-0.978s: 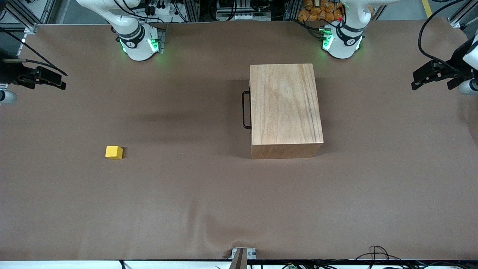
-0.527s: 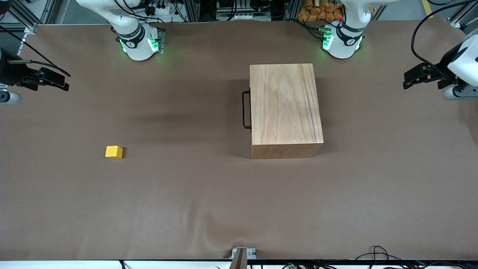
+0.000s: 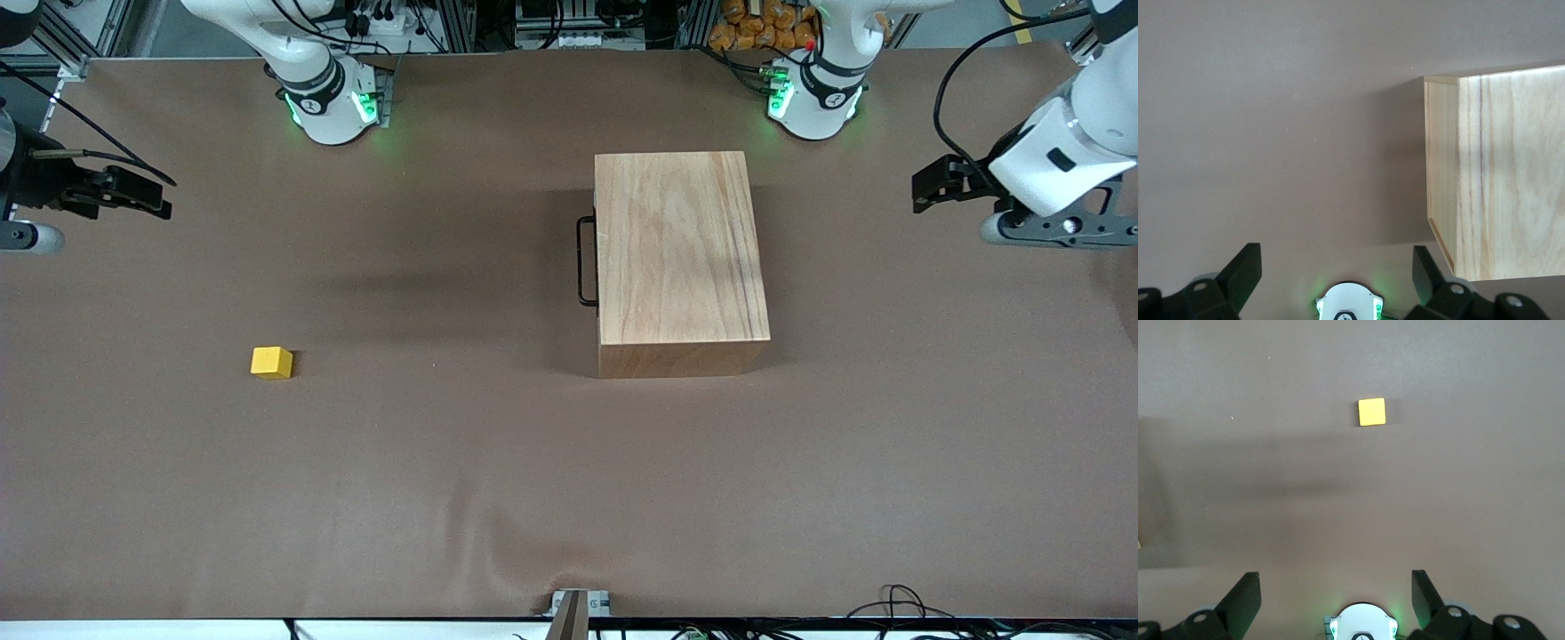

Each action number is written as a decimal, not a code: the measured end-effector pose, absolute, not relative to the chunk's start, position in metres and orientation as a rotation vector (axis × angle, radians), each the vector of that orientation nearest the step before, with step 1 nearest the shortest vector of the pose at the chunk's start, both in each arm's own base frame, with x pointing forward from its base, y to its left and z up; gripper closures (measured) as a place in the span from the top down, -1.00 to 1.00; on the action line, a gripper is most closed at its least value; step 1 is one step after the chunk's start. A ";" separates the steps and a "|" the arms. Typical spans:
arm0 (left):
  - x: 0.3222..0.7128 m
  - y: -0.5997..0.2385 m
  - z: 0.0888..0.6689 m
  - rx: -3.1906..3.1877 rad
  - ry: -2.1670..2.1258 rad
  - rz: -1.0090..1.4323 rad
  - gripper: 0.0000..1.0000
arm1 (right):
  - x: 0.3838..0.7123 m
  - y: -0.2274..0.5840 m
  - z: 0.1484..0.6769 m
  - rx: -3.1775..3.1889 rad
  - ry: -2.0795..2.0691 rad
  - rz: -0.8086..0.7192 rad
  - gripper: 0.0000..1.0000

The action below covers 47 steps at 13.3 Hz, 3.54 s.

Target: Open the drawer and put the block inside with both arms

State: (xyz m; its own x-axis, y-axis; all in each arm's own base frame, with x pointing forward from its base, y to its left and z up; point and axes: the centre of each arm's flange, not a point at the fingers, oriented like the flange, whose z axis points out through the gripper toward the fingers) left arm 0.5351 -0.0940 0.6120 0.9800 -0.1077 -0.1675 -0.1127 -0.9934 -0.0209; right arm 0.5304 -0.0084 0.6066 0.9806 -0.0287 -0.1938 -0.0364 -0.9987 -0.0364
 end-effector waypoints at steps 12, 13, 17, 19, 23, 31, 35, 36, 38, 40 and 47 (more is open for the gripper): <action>0.522 -0.237 0.571 -3.079 0.144 0.272 1.00 | 0.532 -0.009 0.595 -3.085 0.052 0.317 1.00; 0.518 -0.254 0.566 -3.076 0.093 0.271 1.00 | 0.532 -0.009 0.594 -3.085 0.052 0.316 1.00; 0.501 -0.334 0.546 -3.071 -0.041 0.256 1.00 | 0.534 -0.009 0.584 -3.084 0.055 0.324 1.00; 0.502 -0.360 0.537 -3.083 -0.081 0.242 1.00 | 0.535 -0.009 0.581 -3.085 0.055 0.321 1.00; 0.481 -0.436 0.507 -3.115 -0.160 0.195 1.00 | 0.535 -0.009 0.577 -3.084 0.056 0.332 1.00; 0.455 -0.535 0.436 -3.138 -0.195 0.109 1.00 | 0.534 -0.010 0.574 -3.082 0.058 0.340 1.00; 0.452 -0.563 0.401 -3.105 -0.227 0.013 1.00 | 0.534 -0.010 0.572 -3.082 0.058 0.344 1.00; 0.447 -0.570 0.392 -3.093 -0.226 -0.013 1.00 | 0.534 -0.010 0.571 -3.082 0.058 0.347 1.00; 0.437 -0.583 0.375 -3.075 -0.209 -0.040 1.00 | 0.534 -0.010 0.570 -3.081 0.058 0.352 1.00; 0.433 -0.588 0.363 -3.061 -0.183 -0.042 1.00 | 0.534 -0.010 0.570 -3.081 0.058 0.352 1.00; 0.426 -0.587 0.341 -2.976 -0.052 -0.036 1.00 | 0.536 -0.009 0.571 -3.084 0.057 0.323 1.00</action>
State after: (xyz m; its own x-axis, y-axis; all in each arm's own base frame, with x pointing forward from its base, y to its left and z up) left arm 0.4256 -0.5874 0.3408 0.9991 0.0330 0.0271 0.0370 -0.9858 -0.1640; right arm 0.5363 -0.0094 0.5706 0.9776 -0.0327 -0.2081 -0.0410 -0.9985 -0.0357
